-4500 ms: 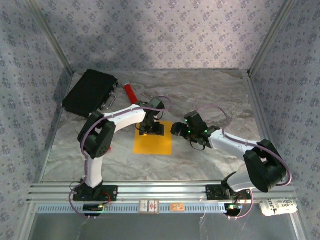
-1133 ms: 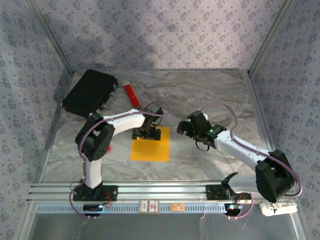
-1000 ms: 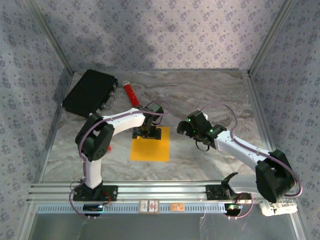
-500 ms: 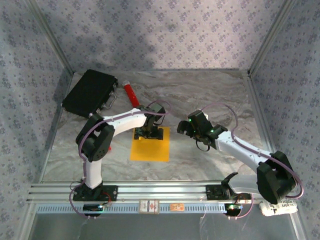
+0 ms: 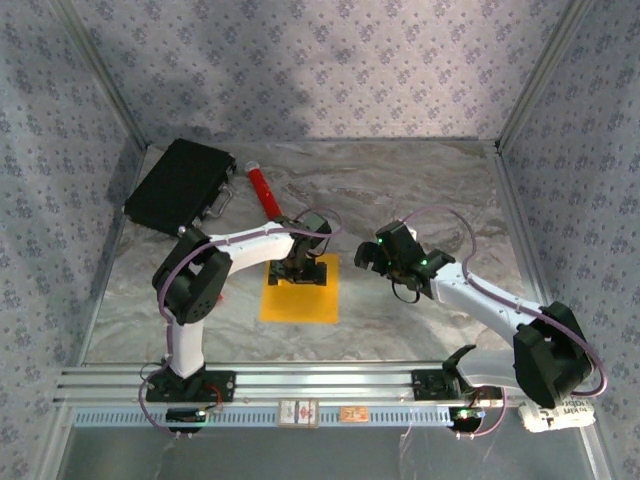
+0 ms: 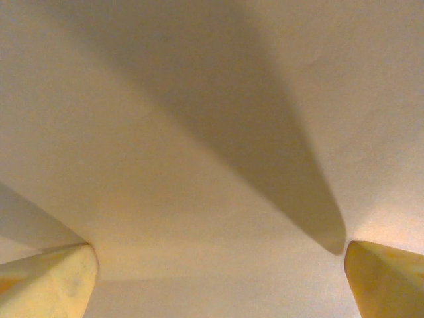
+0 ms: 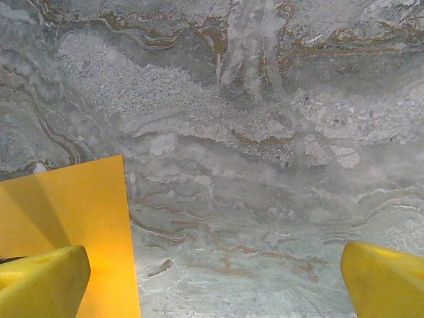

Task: Fold a paper plane with a square sheet of paper (pick it up from the middle)
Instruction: First fold the square sheet of paper in half at the center of the table.

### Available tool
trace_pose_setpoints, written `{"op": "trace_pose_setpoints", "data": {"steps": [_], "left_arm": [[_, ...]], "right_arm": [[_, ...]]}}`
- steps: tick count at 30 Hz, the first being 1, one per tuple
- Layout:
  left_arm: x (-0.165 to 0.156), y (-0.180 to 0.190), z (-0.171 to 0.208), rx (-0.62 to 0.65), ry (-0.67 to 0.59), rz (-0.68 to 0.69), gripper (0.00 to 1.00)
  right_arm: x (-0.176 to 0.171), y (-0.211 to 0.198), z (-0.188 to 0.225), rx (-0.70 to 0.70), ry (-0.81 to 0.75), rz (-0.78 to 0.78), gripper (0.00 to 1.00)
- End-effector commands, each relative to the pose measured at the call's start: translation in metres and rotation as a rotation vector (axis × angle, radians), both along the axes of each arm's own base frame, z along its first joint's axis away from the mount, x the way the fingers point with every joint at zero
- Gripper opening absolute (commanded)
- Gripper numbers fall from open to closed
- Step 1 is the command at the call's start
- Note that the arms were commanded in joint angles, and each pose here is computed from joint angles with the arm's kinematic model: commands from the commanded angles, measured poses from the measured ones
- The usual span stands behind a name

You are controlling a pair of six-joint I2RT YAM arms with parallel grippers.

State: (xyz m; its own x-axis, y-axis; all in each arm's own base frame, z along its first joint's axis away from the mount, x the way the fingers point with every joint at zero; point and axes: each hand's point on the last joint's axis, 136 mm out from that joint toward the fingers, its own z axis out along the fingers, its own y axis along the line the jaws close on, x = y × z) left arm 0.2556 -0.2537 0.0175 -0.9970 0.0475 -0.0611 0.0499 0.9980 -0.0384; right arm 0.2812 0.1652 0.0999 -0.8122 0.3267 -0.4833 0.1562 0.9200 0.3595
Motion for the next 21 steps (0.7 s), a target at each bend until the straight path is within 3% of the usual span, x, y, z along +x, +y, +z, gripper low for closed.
{"op": "trace_pose_setpoints", "data": {"steps": [1, 21], "left_arm": [[-0.015, 0.006, -0.023, 0.028, 0.063, 0.011, 0.96], [-0.019, 0.007, -0.035, 0.046, 0.076, -0.006, 0.92]], "right_arm": [[-0.005, -0.010, -0.003, -0.016, 0.014, -0.032, 0.99], [-0.003, -0.009, 0.000, -0.006, 0.007, -0.047, 0.99]]}}
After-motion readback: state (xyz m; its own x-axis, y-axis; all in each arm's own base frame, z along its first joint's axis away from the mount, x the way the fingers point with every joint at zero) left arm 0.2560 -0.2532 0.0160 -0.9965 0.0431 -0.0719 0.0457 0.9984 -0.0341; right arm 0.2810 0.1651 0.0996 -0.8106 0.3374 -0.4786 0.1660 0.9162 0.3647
